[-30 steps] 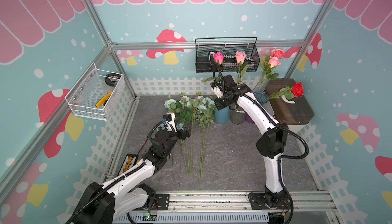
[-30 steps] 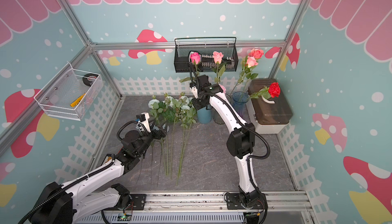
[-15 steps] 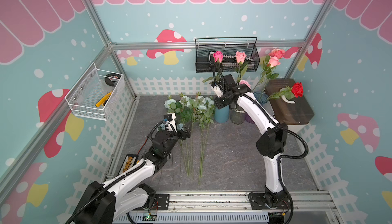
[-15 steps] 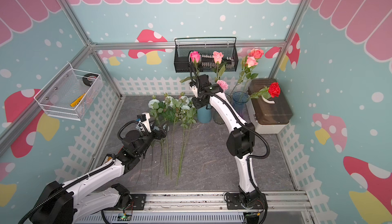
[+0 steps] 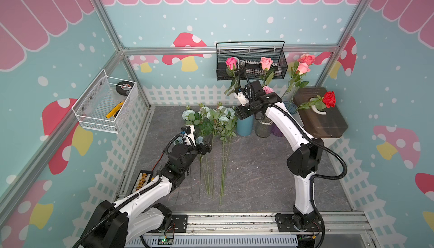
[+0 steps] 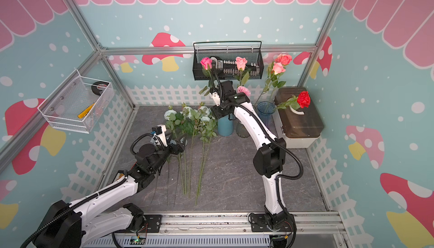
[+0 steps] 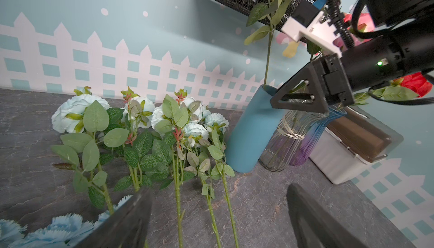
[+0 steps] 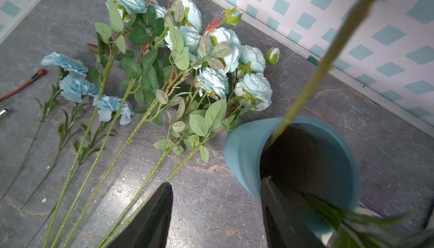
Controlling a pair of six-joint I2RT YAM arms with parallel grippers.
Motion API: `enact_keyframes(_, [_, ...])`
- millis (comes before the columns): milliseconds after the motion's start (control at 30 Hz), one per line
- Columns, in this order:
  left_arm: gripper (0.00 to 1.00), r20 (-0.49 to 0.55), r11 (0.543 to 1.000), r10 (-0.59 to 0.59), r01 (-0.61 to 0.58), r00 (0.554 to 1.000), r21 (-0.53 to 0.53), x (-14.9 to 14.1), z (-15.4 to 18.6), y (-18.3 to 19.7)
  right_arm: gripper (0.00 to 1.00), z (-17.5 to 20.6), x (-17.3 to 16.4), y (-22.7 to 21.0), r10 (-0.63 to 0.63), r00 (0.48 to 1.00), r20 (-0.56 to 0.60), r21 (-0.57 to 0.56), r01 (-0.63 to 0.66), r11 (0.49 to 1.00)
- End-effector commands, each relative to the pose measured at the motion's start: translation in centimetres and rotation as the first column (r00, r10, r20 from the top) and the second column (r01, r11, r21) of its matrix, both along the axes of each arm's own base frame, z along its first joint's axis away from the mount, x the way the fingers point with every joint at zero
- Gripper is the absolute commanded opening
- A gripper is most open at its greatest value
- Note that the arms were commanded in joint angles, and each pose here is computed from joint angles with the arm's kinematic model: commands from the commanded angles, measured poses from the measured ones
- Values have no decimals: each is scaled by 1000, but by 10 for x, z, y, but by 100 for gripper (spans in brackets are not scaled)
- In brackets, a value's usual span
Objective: Pick out blue flowers from the vase
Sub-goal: Reset both arms
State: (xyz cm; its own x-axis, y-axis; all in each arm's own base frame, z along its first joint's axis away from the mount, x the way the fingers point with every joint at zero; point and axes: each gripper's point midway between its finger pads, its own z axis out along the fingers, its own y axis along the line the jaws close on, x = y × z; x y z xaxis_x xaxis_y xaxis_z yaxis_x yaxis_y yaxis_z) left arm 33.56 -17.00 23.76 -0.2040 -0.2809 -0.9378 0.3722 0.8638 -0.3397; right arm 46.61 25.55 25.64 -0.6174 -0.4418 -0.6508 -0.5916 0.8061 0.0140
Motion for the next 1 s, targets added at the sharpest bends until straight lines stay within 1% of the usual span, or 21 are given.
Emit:
enact_keyframes(0, [89,7,1000,-11,11,1000,-8,1,5,-2,61,39,-12,5,27,997,78,71,-32,997])
enact_keyframes(167, [89,4,1000,-13,13,1000,-5,2,4,-2,62,53,-17,1,9,992,126,69,-18,997])
enact_keyframes(200, [89,6,1000,-13,13,1000,-6,2,5,-2,62,67,-22,-1,7,988,154,80,-19,997])
enact_keyframes(300, [89,8,1000,-9,9,1000,-2,1,6,-2,62,90,-39,2,17,976,217,106,-41,993])
enact_keyframes(433, [89,-6,999,24,-24,1000,39,2,3,5,63,126,-74,3,32,951,308,189,-94,977])
enact_keyframes(567, [89,-17,990,105,-102,994,99,0,3,26,66,134,-110,-20,-26,925,380,267,-82,960])
enact_keyframes(667, [89,-23,974,187,-182,982,135,-3,1,51,70,123,-134,-51,-111,896,430,283,-17,959])
enact_keyframes(767, [89,19,949,267,-266,964,170,-9,-1,76,77,98,-149,-86,-212,867,452,263,98,960])
enact_keyframes(800, [89,30,930,324,-325,946,170,-9,-2,94,78,88,-151,-97,-248,859,448,257,142,956])
enact_keyframes(833, [90,35,921,353,-354,935,166,-11,-4,103,78,78,-153,-105,-272,855,441,245,177,953])
enact_keyframes(967, [90,39,903,400,-401,916,154,-19,-6,126,79,40,-151,-124,-328,850,413,186,275,943])
